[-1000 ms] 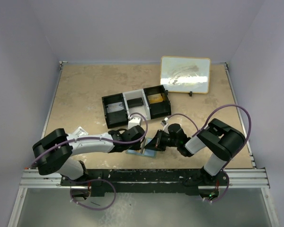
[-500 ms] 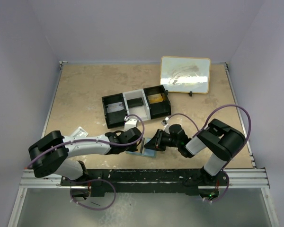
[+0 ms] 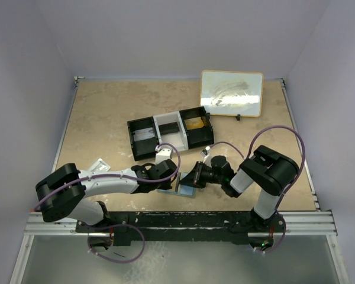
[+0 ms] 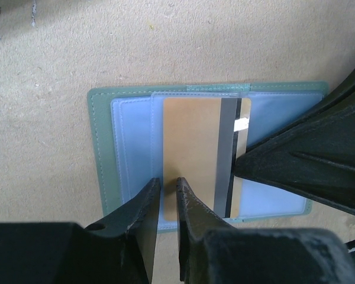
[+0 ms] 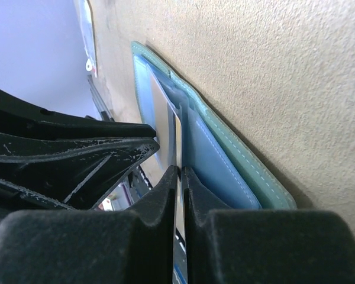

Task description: Take the credit cards out of the card holder

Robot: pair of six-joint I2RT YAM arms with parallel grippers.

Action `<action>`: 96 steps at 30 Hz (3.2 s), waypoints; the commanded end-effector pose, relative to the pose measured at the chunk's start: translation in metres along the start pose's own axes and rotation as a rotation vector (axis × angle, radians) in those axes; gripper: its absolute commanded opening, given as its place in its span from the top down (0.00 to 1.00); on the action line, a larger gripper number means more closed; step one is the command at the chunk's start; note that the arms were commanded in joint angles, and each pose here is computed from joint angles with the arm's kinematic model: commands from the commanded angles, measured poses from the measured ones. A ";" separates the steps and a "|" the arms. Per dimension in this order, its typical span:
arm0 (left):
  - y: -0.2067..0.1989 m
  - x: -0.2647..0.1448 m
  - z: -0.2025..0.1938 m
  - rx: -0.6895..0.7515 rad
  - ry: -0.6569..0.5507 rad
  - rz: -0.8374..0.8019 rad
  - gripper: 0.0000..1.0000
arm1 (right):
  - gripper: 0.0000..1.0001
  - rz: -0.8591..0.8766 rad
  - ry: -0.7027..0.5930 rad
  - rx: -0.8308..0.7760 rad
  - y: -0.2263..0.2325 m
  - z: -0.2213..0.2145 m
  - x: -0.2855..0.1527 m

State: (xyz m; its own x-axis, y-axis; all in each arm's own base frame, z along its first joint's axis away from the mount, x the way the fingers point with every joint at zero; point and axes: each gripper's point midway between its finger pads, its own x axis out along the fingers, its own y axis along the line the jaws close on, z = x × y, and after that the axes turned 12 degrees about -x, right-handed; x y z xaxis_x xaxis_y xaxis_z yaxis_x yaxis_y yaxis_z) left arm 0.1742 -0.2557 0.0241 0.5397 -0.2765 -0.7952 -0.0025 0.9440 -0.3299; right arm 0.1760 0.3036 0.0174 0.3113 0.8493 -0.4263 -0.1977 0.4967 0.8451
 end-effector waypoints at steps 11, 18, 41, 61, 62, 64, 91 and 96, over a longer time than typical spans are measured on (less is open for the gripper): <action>0.014 -0.002 -0.003 -0.004 -0.003 0.038 0.85 | 1.00 -0.029 -0.063 0.019 -0.006 0.002 -0.022; -0.006 -0.012 0.001 0.000 0.011 -0.047 0.84 | 0.99 -0.082 -0.019 -0.029 -0.010 0.004 -0.016; -0.035 -0.005 0.004 0.048 0.025 -0.040 0.77 | 0.97 -0.074 -0.030 -0.007 -0.011 0.003 -0.018; -0.016 0.010 -0.012 0.049 0.056 0.049 0.85 | 0.88 -0.033 -0.065 0.001 0.005 0.016 -0.015; -0.014 0.009 -0.013 0.046 0.057 0.049 0.85 | 0.87 -0.030 -0.066 0.002 0.005 0.016 -0.015; -0.012 0.009 -0.015 0.038 0.060 0.047 0.85 | 0.84 -0.017 -0.069 0.000 0.008 0.018 -0.013; -0.012 0.010 -0.015 0.040 0.056 0.048 0.87 | 0.73 0.068 -0.078 -0.013 0.011 0.004 -0.007; -0.013 0.010 -0.013 0.042 0.050 0.048 0.87 | 0.74 0.043 -0.068 -0.033 0.010 0.004 -0.006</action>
State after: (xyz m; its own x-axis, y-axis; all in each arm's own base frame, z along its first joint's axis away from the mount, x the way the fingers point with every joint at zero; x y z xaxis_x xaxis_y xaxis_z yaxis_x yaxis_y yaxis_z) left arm 0.1736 -0.2796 0.0221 0.5091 -0.2632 -0.8195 0.0075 0.9534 -0.3015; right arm 0.1708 0.2975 0.0232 0.3541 0.8572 -0.3740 -0.1959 0.4590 0.8666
